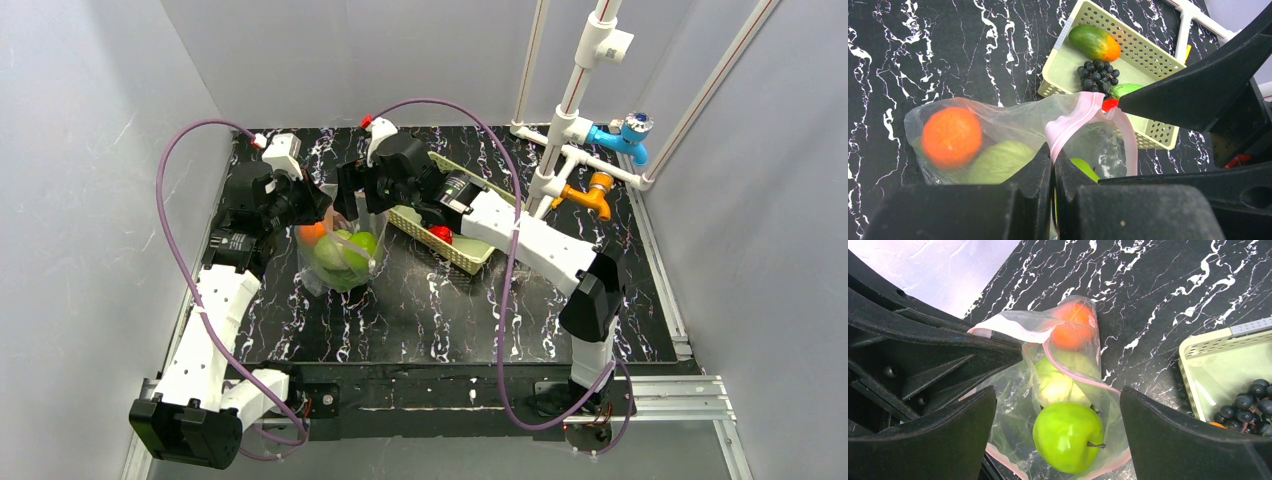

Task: Place the food in the zip-top bag and seal the zipper
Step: Place the fake fruit in the zipper food storage bag, then pick up the fake fruit from the bin.

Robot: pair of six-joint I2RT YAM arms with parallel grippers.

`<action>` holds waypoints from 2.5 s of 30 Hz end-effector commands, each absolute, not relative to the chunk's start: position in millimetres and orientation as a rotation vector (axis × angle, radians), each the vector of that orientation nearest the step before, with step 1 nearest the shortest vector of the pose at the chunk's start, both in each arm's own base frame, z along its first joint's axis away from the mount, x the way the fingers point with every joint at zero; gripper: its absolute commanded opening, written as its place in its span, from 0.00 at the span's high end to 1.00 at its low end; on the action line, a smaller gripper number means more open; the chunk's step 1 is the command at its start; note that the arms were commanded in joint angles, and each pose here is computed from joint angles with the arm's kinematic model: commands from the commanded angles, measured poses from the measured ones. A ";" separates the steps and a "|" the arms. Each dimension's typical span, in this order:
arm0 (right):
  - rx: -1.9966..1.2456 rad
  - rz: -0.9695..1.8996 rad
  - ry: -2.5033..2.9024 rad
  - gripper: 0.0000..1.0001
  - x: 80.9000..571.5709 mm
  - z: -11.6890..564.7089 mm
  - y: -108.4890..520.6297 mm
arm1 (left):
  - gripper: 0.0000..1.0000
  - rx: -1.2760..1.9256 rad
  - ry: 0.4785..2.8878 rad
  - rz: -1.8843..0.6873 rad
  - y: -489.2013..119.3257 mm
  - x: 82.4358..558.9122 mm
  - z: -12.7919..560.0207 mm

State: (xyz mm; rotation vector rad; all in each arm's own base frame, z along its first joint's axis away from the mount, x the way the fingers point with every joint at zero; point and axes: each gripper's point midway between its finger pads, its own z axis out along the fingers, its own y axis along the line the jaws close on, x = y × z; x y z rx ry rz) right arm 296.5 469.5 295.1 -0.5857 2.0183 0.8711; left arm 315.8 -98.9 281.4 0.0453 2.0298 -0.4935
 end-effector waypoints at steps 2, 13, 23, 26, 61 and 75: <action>-0.563 0.846 1.982 0.02 300.6 319.8 461.6 | 1.00 0.063 1.966 -0.497 -99.5 316.9 295.5; -0.504 0.652 2.037 0.02 287.7 305.4 393.1 | 1.00 0.029 1.974 -0.448 -91.2 318.6 292.9; -0.469 0.382 2.020 0.02 291.2 305.4 309.6 | 1.00 0.003 2.017 -0.421 -87.4 324.0 280.7; -0.457 0.351 2.062 0.02 295.8 288.3 293.7 | 1.00 -0.001 2.021 -0.423 -87.7 324.8 278.9; -0.244 0.065 2.451 0.02 447.1 118.9 320.7 | 1.00 -0.008 2.057 -0.415 -87.5 329.8 267.9; -0.317 0.077 2.586 0.09 447.5 39.2 338.6 | 1.00 -0.007 2.063 -0.423 -88.8 329.9 266.9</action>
